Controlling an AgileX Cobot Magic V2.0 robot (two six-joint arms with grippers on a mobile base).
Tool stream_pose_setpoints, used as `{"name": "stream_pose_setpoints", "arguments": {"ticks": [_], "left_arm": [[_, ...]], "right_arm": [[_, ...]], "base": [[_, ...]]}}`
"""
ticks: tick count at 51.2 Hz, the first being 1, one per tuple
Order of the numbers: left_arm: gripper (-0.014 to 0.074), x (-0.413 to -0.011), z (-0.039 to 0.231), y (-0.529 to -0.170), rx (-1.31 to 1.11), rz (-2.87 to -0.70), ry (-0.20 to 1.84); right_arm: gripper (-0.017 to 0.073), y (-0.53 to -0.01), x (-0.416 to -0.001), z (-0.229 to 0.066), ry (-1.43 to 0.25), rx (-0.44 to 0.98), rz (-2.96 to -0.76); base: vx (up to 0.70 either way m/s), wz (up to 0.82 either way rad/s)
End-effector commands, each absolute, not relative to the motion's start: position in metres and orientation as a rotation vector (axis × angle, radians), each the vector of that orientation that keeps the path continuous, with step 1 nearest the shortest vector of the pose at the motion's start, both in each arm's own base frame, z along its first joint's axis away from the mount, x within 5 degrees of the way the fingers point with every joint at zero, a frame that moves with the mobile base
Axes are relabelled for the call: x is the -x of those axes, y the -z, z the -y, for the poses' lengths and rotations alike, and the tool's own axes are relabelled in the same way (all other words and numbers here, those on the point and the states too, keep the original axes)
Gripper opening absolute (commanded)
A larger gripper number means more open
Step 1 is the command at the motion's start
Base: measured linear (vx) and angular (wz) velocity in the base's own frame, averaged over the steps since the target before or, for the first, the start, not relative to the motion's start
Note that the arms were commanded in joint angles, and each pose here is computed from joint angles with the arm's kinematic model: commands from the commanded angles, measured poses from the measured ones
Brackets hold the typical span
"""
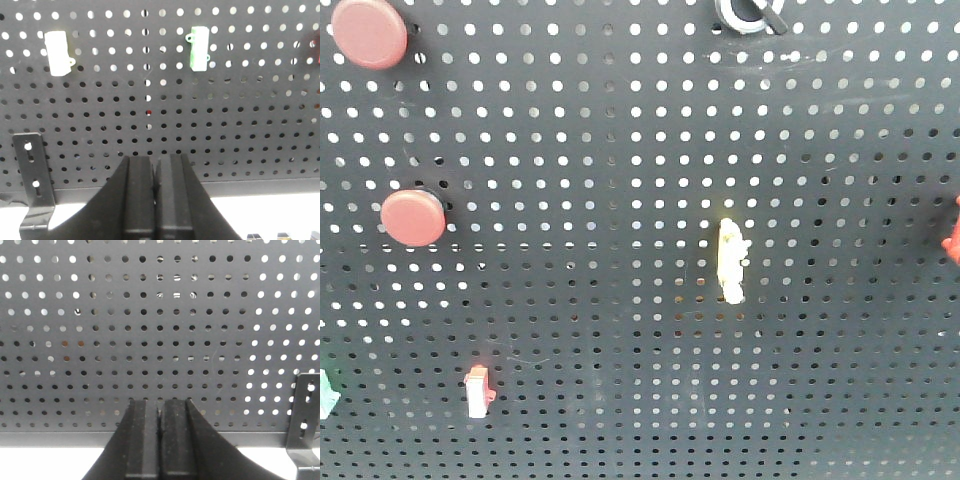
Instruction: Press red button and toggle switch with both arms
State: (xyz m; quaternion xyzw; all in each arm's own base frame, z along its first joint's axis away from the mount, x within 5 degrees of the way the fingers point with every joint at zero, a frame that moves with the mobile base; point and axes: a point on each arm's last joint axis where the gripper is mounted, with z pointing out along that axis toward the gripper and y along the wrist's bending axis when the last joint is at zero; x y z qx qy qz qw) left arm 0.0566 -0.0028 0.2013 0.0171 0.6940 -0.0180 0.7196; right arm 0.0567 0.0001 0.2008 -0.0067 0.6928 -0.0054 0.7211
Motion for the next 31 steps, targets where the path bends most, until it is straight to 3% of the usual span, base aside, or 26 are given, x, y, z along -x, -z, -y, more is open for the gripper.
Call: {"name": "stream_pose_setpoints", "arguments": {"ticks": [1,31], "left_arm": [[0.0001,-0.0563,0.0028,-0.1982,-0.034,-1.471,0.043],[0.0001,-0.0563,0.0028,-0.1982,-0.034,-1.471,0.043]], "right_arm": [[-0.0004,-0.2046,-0.0559,-0.0001,0.019,0.017,-1.455],[-0.0004,-0.2046,-0.0559,-0.0001,0.019,0.017,-1.455]], "base": [[0.0,0.0],[0.0,0.0]]}}
